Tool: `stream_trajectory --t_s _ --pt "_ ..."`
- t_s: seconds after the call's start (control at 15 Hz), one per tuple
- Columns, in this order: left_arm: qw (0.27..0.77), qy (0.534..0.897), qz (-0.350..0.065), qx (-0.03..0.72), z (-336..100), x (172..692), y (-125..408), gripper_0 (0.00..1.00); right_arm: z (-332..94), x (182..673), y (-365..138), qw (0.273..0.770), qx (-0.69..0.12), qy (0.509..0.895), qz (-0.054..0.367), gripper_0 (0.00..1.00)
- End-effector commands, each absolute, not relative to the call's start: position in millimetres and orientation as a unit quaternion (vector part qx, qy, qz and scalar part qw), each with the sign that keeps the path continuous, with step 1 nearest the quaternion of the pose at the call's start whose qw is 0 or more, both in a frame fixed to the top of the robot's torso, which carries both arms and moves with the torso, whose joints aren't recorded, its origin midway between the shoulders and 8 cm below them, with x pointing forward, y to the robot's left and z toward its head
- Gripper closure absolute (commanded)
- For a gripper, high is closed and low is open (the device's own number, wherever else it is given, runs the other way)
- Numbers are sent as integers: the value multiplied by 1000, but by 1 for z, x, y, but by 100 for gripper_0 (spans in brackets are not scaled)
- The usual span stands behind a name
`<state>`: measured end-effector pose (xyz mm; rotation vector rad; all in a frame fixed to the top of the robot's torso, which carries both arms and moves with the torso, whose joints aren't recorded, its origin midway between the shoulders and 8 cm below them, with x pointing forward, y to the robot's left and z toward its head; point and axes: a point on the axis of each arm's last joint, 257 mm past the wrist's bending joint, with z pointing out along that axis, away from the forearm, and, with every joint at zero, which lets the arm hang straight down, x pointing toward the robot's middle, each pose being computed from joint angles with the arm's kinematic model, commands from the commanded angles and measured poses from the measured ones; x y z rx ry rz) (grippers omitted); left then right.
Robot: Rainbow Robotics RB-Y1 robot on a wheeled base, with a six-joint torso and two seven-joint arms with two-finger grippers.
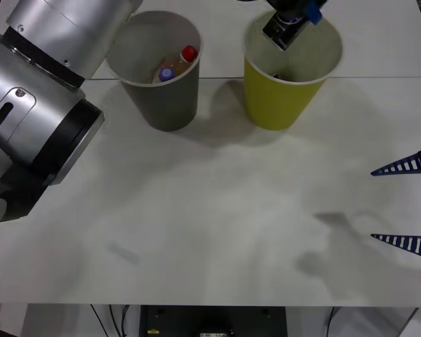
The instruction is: Put the can into the green bin and the plastic bottle into the gray bin
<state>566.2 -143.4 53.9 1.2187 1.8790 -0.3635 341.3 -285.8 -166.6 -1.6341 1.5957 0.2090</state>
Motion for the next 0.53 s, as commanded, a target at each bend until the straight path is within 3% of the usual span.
stream_trajectory --t_s 0.07,0.33,0.4,0.47,0.53 --pt "445 748 -156 466 58 579 -163 100 -167 341 -286 411 -649 634 83 0" --pt "463 745 -163 451 59 588 -177 97 -167 341 -286 411 -649 634 83 0" --pt "463 745 -162 452 59 588 -177 91 -167 341 -286 411 -649 634 83 0" --pt "463 745 -161 452 59 588 -177 72 -167 341 -286 411 -649 634 83 0" --pt "463 745 -158 452 58 589 -176 35 -167 341 -286 411 -649 634 83 0"
